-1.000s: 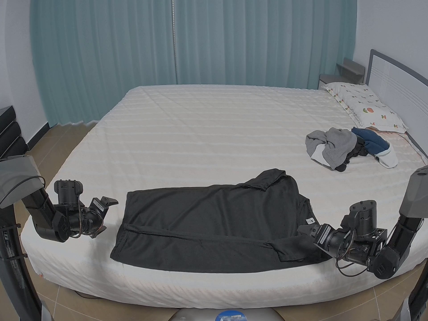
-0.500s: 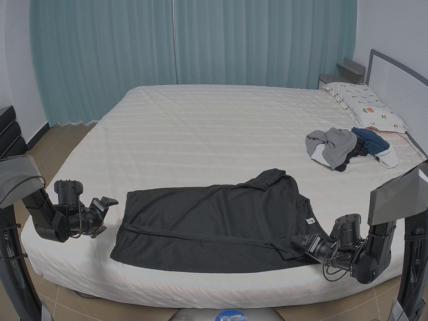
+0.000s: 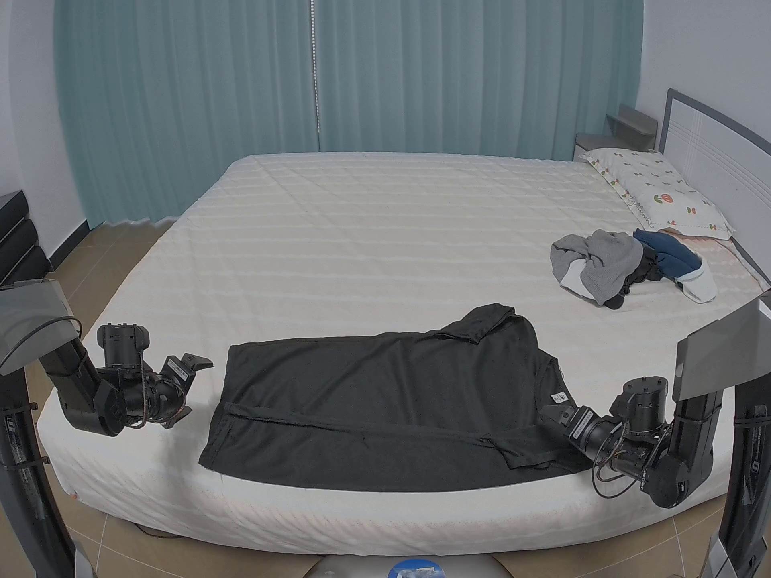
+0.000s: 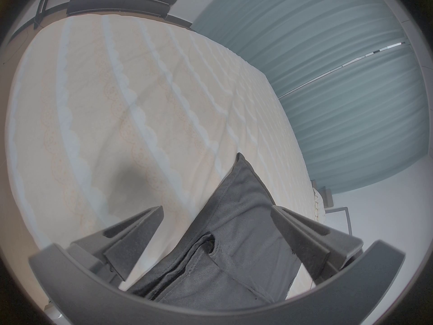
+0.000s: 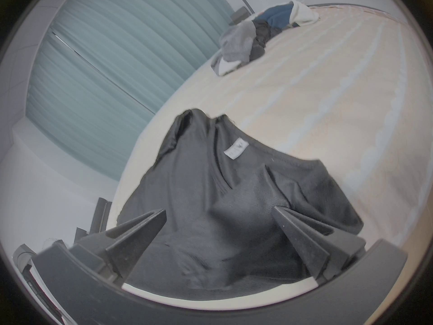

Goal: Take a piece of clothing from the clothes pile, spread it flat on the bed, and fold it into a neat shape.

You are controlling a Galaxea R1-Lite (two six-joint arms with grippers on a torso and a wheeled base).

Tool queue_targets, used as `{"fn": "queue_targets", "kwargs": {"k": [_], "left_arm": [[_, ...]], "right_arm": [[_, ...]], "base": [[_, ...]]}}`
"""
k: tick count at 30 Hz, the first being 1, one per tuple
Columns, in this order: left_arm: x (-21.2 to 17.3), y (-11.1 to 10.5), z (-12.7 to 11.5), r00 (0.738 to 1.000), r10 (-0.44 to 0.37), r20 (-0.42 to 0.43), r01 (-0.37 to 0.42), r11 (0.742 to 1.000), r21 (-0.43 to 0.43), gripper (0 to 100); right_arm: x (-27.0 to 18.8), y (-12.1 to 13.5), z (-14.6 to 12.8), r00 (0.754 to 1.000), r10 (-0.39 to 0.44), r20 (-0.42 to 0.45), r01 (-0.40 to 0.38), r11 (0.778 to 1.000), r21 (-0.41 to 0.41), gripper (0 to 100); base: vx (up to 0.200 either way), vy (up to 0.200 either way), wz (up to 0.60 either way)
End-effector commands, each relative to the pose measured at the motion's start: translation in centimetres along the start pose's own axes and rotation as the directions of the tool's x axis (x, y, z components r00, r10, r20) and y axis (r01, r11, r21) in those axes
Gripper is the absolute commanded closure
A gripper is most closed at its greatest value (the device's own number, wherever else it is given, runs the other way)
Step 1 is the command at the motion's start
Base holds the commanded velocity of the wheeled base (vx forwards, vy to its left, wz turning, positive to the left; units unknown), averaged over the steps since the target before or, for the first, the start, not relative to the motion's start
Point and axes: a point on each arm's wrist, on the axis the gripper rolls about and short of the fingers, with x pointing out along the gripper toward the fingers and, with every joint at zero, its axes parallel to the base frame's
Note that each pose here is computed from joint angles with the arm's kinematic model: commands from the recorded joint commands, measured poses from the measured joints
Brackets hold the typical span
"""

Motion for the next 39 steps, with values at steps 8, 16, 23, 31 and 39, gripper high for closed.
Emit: {"fn": "queue_targets", "kwargs": {"k": [8,16,23,31,39], "left_arm": [[-0.3,0.0,-0.1,1.0,0.002,0.0,-0.002,1.0,0.002,0],[-0.6,-0.1,-1.2,0.999,0.005,-0.031,-0.004,0.999,0.052,0],[-0.9,-0.9,-3.3,0.997,-0.003,-0.083,0.01,0.996,0.089,0],[-1.0,-2.0,-6.0,0.988,-0.009,-0.155,0.031,0.989,0.142,0],[-1.7,-1.5,-8.0,0.979,0.034,-0.2,0.014,0.973,0.23,0]], "right_arm": [[-0.6,0.1,1.6,0.997,0.068,0.032,-0.071,0.994,0.086,0],[-0.4,-0.1,1.5,0.997,0.078,0.011,-0.079,0.993,0.089,0],[-0.2,-0.3,1.1,0.997,0.075,-0.009,-0.074,0.993,0.089,0],[-0.1,-0.4,0.9,0.997,0.069,-0.019,-0.068,0.994,0.088,0],[0.0,-0.4,0.8,0.997,0.068,-0.022,-0.066,0.994,0.086,0]], "base": [[0.075,0.0,0.0],[0.0,0.0,0.0],[0.0,0.0,0.0],[0.0,0.0,0.0],[0.0,0.0,0.0]]}}
